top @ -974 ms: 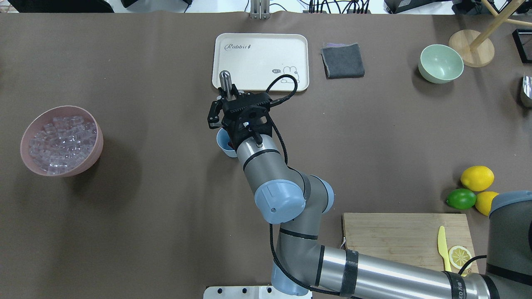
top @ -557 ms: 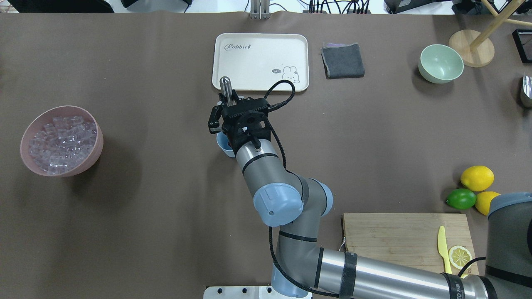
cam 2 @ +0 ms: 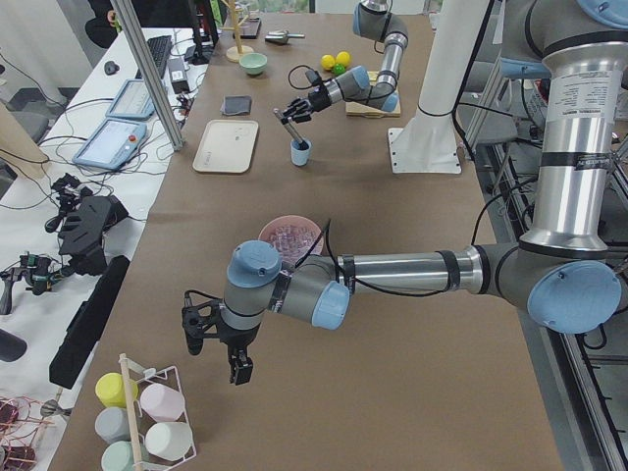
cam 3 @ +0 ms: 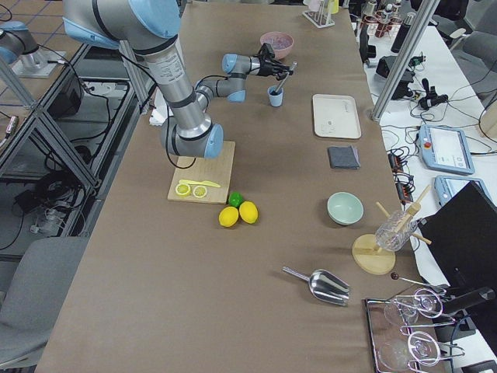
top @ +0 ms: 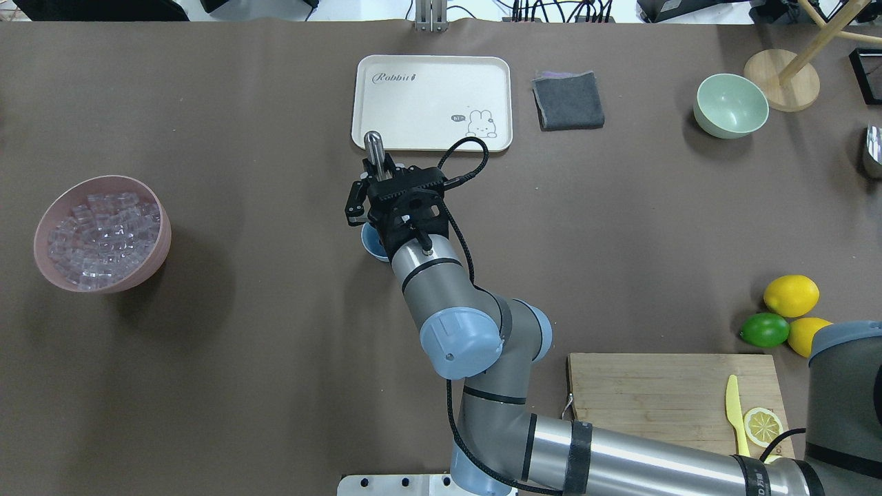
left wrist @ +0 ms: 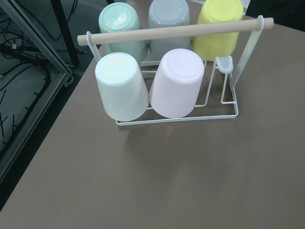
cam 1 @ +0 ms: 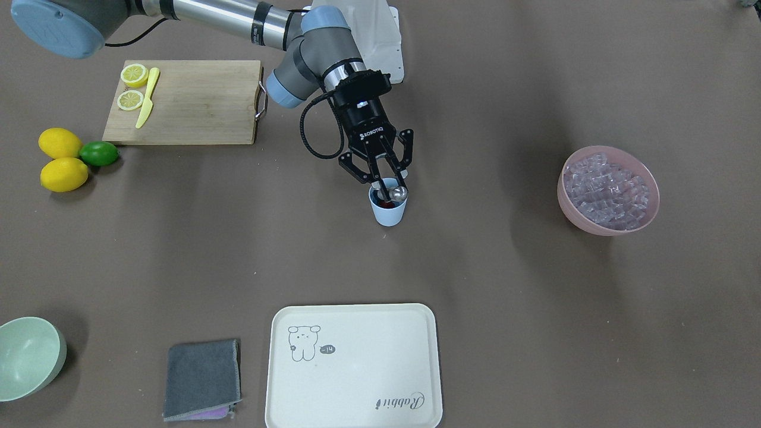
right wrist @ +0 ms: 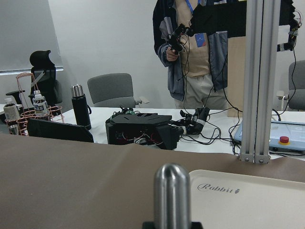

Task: Mash ice and strawberries in cup
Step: 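Lower the muddler into the cup and press down on the strawberry and ice, then lift the muddler out of the cup and carry it toward the green bowl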

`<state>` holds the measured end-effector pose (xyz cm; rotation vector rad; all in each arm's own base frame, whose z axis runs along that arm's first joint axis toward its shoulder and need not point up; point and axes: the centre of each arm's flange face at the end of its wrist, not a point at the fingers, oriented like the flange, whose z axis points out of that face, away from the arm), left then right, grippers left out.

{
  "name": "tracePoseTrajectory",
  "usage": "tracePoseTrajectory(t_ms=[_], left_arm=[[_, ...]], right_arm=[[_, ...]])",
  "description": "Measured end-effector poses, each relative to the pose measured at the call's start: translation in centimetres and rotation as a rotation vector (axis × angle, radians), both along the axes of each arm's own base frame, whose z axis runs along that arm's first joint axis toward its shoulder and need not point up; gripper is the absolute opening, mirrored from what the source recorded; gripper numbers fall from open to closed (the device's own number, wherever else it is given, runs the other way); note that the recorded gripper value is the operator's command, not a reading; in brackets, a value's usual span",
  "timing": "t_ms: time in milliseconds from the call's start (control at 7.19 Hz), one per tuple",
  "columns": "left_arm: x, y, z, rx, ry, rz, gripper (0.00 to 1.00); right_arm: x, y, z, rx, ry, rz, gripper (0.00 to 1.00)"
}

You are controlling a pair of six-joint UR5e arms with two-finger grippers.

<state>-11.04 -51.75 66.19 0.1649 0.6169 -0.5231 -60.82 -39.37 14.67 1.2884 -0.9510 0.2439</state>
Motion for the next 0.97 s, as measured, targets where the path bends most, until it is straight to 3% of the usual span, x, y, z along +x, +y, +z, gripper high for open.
tracePoseTrajectory(t_ms=[557, 974], left_arm=[[0.0, 0.0, 0.0, 0.001, 0.0, -0.001, 0.98], [0.0, -0.3, -0.4, 0.007, 0.002, -0.006, 0.98]], right_arm=[[2.5, -0.6, -3.5, 0.026, -0.056, 0.017, 0.0], [5.9, -4.1, -9.0, 0.048, -0.072, 0.065, 0.0]])
